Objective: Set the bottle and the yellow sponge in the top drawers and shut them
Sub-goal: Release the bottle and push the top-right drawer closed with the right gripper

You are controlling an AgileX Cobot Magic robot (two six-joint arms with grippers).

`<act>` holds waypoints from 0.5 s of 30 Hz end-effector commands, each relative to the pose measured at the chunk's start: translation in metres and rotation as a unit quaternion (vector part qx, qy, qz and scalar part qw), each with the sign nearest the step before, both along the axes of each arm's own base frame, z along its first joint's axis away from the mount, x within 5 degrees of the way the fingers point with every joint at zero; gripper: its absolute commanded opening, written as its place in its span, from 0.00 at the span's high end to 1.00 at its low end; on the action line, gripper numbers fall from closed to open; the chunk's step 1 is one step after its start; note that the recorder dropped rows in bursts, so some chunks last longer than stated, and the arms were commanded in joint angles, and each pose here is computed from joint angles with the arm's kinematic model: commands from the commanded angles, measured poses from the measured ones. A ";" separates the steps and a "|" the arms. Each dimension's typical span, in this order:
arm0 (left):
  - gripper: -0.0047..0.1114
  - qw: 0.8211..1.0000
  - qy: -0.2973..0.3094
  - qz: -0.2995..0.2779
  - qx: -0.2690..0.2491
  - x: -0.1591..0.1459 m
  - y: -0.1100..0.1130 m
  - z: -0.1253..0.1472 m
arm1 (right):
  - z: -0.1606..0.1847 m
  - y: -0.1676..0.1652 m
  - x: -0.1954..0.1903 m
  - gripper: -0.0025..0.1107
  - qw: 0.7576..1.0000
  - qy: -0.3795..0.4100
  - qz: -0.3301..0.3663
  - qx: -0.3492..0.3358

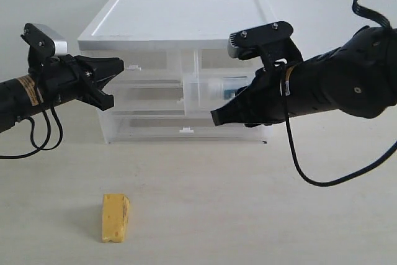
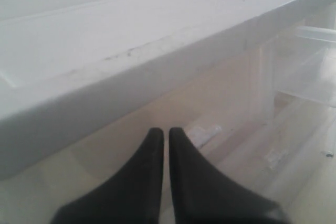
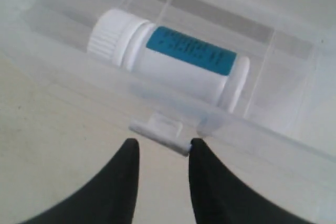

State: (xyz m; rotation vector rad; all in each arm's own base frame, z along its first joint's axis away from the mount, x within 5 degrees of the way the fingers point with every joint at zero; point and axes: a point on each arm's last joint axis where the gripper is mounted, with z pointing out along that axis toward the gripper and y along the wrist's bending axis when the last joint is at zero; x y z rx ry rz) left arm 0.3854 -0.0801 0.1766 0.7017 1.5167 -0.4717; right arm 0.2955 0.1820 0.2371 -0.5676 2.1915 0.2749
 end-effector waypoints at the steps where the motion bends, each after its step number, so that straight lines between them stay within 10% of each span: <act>1: 0.93 1.000 0.003 0.010 -0.009 0.002 0.000 0.001 | 0.013 0.005 0.006 0.86 0.996 -0.076 0.041 0.011; 15: 0.93 1.000 0.003 0.008 -0.007 0.002 -0.001 0.000 | 0.027 -0.009 0.043 0.98 0.988 -0.145 0.041 -0.019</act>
